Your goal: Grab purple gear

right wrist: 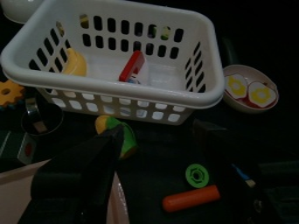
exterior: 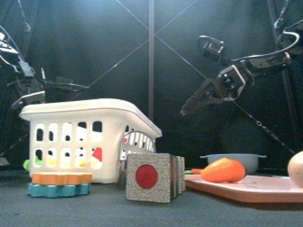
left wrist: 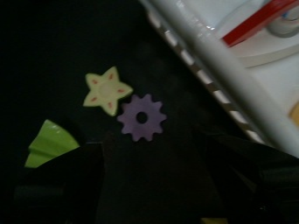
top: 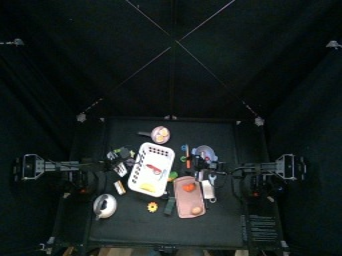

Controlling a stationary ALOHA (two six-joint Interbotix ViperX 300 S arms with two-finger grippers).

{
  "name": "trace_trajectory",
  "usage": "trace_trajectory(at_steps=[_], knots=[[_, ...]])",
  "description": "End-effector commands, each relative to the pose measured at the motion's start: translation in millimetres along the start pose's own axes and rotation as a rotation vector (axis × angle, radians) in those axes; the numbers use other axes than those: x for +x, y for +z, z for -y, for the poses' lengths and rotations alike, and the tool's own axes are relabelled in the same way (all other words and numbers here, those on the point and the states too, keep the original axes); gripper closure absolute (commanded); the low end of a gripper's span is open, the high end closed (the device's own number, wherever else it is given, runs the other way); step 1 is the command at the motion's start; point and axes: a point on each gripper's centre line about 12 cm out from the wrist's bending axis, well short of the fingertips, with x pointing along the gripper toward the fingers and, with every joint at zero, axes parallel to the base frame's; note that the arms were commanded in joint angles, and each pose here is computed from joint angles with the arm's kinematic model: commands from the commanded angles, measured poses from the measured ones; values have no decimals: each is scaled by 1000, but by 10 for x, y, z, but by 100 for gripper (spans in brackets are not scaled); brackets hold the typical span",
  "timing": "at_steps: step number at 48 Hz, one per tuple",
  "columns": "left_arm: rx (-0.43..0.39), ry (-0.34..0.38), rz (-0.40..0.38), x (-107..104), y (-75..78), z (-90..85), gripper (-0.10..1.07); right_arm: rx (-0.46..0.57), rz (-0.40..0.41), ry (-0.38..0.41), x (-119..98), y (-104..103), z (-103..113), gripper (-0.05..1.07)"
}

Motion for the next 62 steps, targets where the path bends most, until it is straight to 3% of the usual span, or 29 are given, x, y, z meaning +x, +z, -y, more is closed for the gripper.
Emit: trace_trajectory(at_steps=[1, 16, 27, 42, 62], knots=[[-19, 15, 2, 12, 26, -51, -4, 4, 66, -14, -76, 123, 30, 7], [-55, -31, 27, 110, 3, -66, -4, 9, 74, -20, -77, 132, 43, 7], [-92, -80, 75, 224, 79, -95, -5, 44, 76, -30, -76, 101, 39, 7], [-93, -65, 20, 399, 107, -98, -5, 126, 27, -55, -132, 158, 114, 7], [-61, -37, -19, 422, 37, -121, -5, 199, 35, -71, -85, 261, 142, 7]])
